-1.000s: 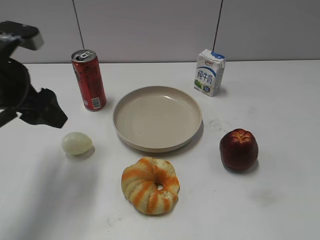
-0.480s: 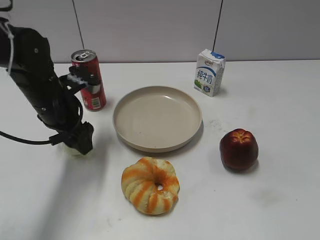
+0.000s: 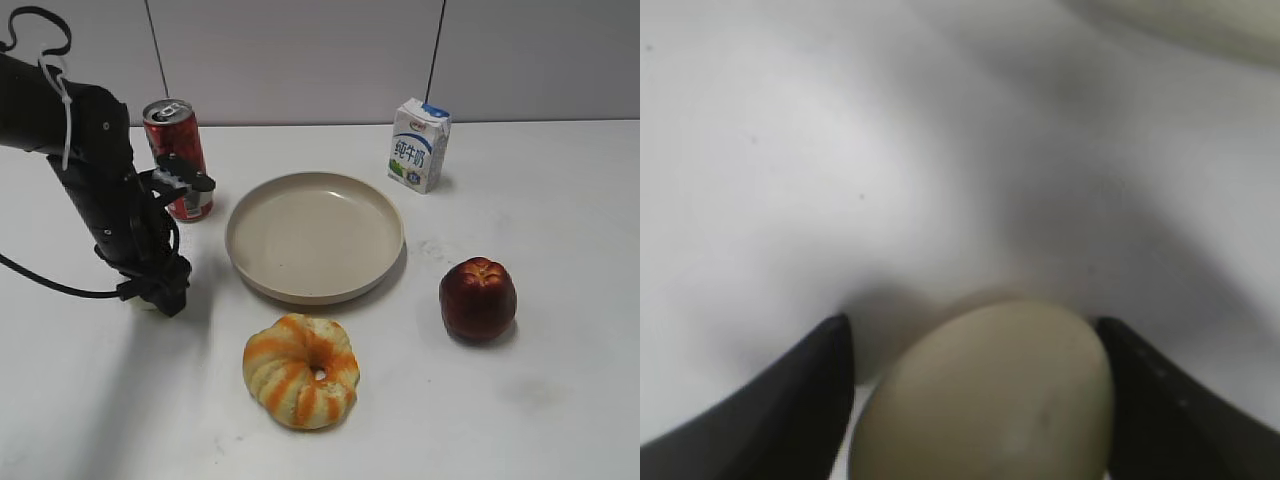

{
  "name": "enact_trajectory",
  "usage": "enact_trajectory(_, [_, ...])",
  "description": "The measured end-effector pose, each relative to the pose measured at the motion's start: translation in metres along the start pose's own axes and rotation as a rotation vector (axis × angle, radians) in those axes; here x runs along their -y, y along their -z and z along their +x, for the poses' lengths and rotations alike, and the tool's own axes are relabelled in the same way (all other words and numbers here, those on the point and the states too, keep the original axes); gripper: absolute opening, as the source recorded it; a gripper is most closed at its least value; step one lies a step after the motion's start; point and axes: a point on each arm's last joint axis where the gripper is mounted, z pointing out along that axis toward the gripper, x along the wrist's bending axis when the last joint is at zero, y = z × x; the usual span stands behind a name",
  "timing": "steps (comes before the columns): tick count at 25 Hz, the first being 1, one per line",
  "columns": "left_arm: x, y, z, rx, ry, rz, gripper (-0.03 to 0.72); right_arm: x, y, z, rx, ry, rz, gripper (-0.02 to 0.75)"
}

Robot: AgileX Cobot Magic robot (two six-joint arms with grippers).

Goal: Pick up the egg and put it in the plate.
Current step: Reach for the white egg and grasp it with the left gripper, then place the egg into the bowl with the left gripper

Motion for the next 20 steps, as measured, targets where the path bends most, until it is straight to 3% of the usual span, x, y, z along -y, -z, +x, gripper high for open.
enact_trajectory(6, [0.004,0.007,-0.006,0.057,0.016,0.046,0.484,0.000,0.000,0.000,0.000,0.000,0.000,0.587])
enact_trajectory(9, [-0.007,0.027,-0.008,0.081,0.025,0.009,0.484,0.000,0.000,0.000,0.000,0.000,0.000,0.587])
enact_trajectory(14, [-0.051,0.069,-0.022,0.121,0.024,-0.179,0.484,0.000,0.000,0.000,0.000,0.000,0.000,0.587])
enact_trajectory(20, [-0.094,0.086,-0.050,0.085,0.012,-0.442,0.484,0.000,0.000,0.000,0.000,0.000,0.000,0.587])
